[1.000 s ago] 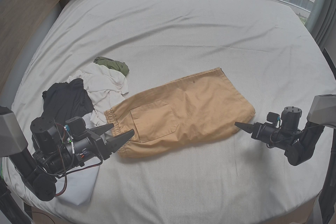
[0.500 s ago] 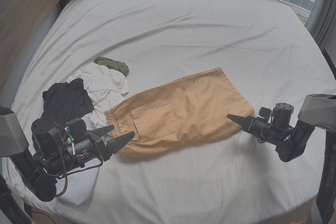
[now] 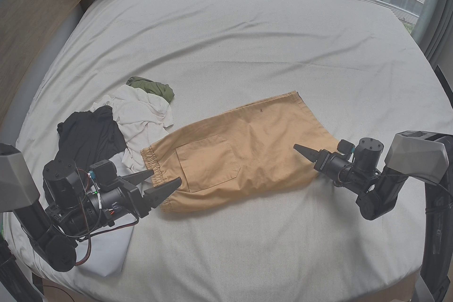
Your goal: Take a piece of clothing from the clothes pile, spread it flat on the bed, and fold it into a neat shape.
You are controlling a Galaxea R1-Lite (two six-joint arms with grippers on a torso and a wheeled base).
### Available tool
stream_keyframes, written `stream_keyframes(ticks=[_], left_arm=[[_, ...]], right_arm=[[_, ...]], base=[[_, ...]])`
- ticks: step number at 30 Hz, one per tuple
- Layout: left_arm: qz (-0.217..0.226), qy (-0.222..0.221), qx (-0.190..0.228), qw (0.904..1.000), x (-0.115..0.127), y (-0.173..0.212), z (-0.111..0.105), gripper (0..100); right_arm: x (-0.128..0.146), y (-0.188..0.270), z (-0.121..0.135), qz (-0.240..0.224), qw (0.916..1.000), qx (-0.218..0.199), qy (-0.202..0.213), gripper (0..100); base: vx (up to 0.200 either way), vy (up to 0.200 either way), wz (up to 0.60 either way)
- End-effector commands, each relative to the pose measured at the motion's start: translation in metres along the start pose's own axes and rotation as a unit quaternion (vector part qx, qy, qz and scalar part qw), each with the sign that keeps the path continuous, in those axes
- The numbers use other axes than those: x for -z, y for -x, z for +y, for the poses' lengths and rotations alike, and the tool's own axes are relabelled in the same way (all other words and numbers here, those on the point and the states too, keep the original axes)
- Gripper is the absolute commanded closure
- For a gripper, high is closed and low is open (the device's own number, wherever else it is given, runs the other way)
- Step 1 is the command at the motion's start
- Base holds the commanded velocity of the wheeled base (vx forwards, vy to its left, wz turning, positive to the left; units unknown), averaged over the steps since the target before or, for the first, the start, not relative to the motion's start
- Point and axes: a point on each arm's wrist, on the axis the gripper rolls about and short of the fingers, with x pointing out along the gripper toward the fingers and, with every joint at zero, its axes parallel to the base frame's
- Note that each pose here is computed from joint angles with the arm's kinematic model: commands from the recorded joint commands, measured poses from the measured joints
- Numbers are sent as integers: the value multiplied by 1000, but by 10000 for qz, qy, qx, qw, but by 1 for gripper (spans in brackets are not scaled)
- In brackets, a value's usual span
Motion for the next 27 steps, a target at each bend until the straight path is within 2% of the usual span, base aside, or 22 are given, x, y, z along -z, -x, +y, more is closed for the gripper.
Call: stream_keyframes(ticks=[1, 3, 4, 15, 20, 24, 27], left_arm=[[-8, 2, 5, 10000, 0, 0, 0, 0], [-2, 5, 3, 10000, 0, 0, 0, 0], [-2, 5, 3, 10000, 0, 0, 0, 0], [5, 8, 1, 10000, 1, 0, 0, 0], [18, 15, -4, 10000, 1, 0, 0, 0], [25, 18, -6, 10000, 1, 1, 0, 0], [29, 14, -15, 10000, 1, 1, 0, 0]], right_arm=[[7, -2, -4, 110, 9999, 46, -54, 0], [7, -2, -4, 100, 9999, 48, -51, 0], [7, -2, -4, 95, 9999, 54, -51, 100], [9, -1, -3, 39, 9999, 99, -23, 100], [15, 6, 1, 176, 9997, 132, -45, 100], [20, 12, 7, 297, 9995, 141, 32, 100], [24, 17, 10, 407, 9987, 169, 254, 100]], base=[[0, 0, 0], [0, 0, 0], [0, 0, 0], [0, 0, 0], [0, 0, 0], [0, 0, 0], [0, 0, 0]])
